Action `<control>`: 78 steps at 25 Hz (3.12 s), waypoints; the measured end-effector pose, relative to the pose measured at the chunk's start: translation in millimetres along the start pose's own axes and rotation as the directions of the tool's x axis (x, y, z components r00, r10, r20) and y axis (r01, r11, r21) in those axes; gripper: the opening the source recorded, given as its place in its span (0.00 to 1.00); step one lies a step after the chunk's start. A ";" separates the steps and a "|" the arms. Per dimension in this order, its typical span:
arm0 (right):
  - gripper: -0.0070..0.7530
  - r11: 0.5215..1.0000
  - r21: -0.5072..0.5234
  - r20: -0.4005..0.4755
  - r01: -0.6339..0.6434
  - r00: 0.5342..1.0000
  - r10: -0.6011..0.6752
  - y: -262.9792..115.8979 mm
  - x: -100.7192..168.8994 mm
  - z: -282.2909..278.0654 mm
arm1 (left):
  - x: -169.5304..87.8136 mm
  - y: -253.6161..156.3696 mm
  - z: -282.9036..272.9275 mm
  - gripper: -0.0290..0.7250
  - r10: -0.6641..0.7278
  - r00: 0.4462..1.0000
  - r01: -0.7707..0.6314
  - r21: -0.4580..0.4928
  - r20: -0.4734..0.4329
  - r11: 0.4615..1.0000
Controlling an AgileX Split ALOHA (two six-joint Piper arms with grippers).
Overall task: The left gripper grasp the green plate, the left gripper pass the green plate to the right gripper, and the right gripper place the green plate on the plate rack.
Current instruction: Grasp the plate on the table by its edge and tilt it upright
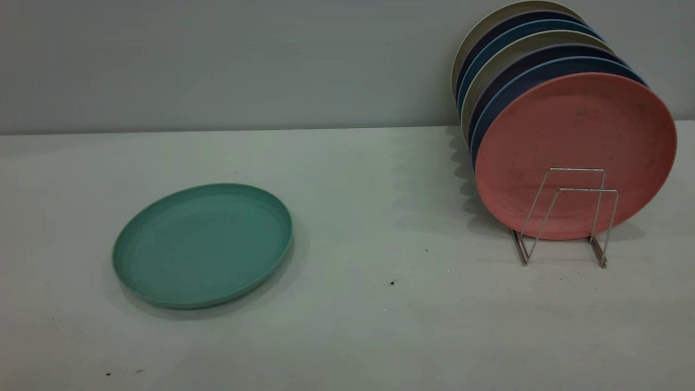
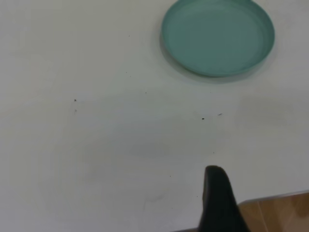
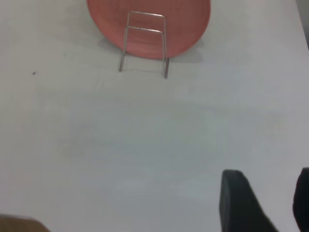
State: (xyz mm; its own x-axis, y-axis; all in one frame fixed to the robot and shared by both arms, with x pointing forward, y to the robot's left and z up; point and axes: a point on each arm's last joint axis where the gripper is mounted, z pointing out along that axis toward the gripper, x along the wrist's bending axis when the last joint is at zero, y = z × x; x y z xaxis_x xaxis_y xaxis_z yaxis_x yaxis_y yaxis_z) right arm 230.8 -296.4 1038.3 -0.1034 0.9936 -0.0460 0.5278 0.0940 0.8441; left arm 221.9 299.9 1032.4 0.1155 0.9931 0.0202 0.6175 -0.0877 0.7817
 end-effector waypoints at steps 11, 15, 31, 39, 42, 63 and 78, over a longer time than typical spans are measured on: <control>0.40 1.000 -0.001 0.004 0.002 1.000 -0.002 0.1 -0.4 0.0 | -0.4 0.0 0.0 0.68 0.003 1.000 -0.003 0.000 0.004 1.000; 0.40 0.998 -0.056 0.010 0.029 1.000 -0.029 7.1 -0.8 -3.7 | -1.5 3.9 -2.2 0.68 0.007 1.000 -0.007 -0.038 0.015 0.999; 0.51 0.995 0.045 -0.130 0.086 0.988 -0.080 81.7 3.2 66.7 | -5.3 88.4 100.0 0.68 -0.244 0.964 0.223 0.178 0.104 0.958; 0.51 0.989 0.111 -0.158 0.098 0.984 -0.080 87.2 3.6 91.7 | -12.7 98.0 196.1 0.73 -0.384 0.909 0.324 0.307 0.160 0.895; 0.51 0.990 0.106 -0.156 0.096 0.985 -0.079 87.8 3.5 92.4 | -12.9 92.6 226.5 0.77 -0.445 0.884 0.382 0.329 0.141 0.864; 0.51 0.993 0.095 -0.173 0.065 0.984 -0.048 89.4 5.4 92.8 | 16.0 40.4 364.4 0.79 -0.706 0.707 0.630 0.489 -0.038 0.603; 0.51 0.994 0.093 -0.174 0.062 0.984 -0.045 89.8 5.5 93.0 | 20.1 19.2 396.7 0.78 -0.724 0.689 0.619 0.550 -0.037 0.561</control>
State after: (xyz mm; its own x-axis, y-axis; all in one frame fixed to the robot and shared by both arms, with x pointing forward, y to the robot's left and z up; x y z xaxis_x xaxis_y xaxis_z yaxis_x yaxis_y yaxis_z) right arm 356.0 -276.6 1064.2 -0.2725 0.9621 0.0099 0.5963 0.1608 0.7865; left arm 544.7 287.3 800.6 -0.3965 0.7506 -0.5286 0.8456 0.5228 0.1081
